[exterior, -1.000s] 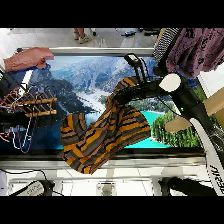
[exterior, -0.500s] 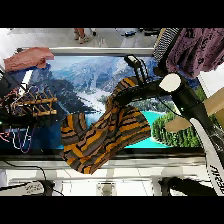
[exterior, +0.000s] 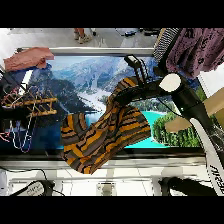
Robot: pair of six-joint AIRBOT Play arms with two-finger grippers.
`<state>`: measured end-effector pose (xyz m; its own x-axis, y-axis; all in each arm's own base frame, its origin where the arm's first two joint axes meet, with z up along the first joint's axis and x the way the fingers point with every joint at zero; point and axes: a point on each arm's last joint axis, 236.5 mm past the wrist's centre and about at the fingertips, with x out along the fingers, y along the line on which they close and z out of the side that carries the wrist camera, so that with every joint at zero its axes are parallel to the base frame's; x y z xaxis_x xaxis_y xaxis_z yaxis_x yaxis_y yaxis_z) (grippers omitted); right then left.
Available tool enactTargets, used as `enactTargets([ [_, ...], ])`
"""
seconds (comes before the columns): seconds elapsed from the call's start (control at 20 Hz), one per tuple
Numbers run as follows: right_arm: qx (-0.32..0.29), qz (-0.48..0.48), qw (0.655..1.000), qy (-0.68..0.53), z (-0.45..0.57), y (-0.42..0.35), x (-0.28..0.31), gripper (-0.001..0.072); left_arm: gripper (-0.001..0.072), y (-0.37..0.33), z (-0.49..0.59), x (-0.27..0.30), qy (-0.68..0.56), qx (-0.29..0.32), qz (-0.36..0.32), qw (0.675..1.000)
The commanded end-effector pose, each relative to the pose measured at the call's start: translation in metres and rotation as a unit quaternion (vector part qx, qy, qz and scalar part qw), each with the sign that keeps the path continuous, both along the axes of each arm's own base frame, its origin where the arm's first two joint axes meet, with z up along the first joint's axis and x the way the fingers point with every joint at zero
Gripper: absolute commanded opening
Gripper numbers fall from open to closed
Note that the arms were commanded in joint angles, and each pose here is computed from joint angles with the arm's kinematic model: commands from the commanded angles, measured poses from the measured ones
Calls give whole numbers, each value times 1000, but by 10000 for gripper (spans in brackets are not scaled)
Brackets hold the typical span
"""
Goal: Fold the clothes and pants, and hang the long-sleeved shirts on hangers.
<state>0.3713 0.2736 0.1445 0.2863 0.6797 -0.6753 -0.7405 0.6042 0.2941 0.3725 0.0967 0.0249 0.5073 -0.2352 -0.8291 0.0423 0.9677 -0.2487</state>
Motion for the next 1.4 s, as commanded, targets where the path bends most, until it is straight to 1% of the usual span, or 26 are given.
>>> enactTargets([
  [0.0, 1, -2, 1000, -3, 1, 0, 2, 23, 20, -7, 78, -12, -80, 58, -17, 995],
  [0.1, 1, -13, 1000, -17, 3, -2, 10, 23, 20, -32, 114, -39, -87, 60, -54, 993],
  [0.25, -18, -30, 998, -47, 2, -11, 24, 23, 20, -86, 147, -96, -68, 35, -130, 989],
  [0.35, -35, -37, 997, -62, 0, -18, 31, 23, 20, -129, 159, -132, -58, 14, -191, 980],
  [0.45, -45, -40, 996, -70, -1, -22, 35, 23, 20, -158, 165, -153, -62, 17, -233, 970],
  [0.6, -59, -44, 994, -76, -3, -29, 38, 23, 21, -196, 161, -170, -61, 8, -318, 946],
  [0.7, -57, -56, 994, -74, -2, -39, 44, 23, 21, -210, 145, -178, -35, 14, -362, 931],
  [0.85, -44, -83, 993, -71, 8, -60, 53, 23, 21, -200, 113, -176, 25, 79, -396, 915],
  [0.9, -40, -87, 993, -67, 11, -65, 52, 23, 21, -202, 107, -173, 33, 85, -405, 910],
  [1.05, -45, -74, 995, -45, 6, -68, 42, 23, 21, -220, 98, -152, 20, 83, -420, 903],
  [1.15, -35, -68, 996, -37, 7, -63, 37, 23, 21, -233, 93, -141, 6, 88, -443, 892],
  [1.25, -31, -67, 997, -36, 8, -62, 36, 23, 21, -243, 87, -140, 6, 90, -466, 880],
  [1.35, -32, -67, 997, -35, 8, -62, 36, 23, 21, -246, 85, -141, 8, 89, -471, 877],
])
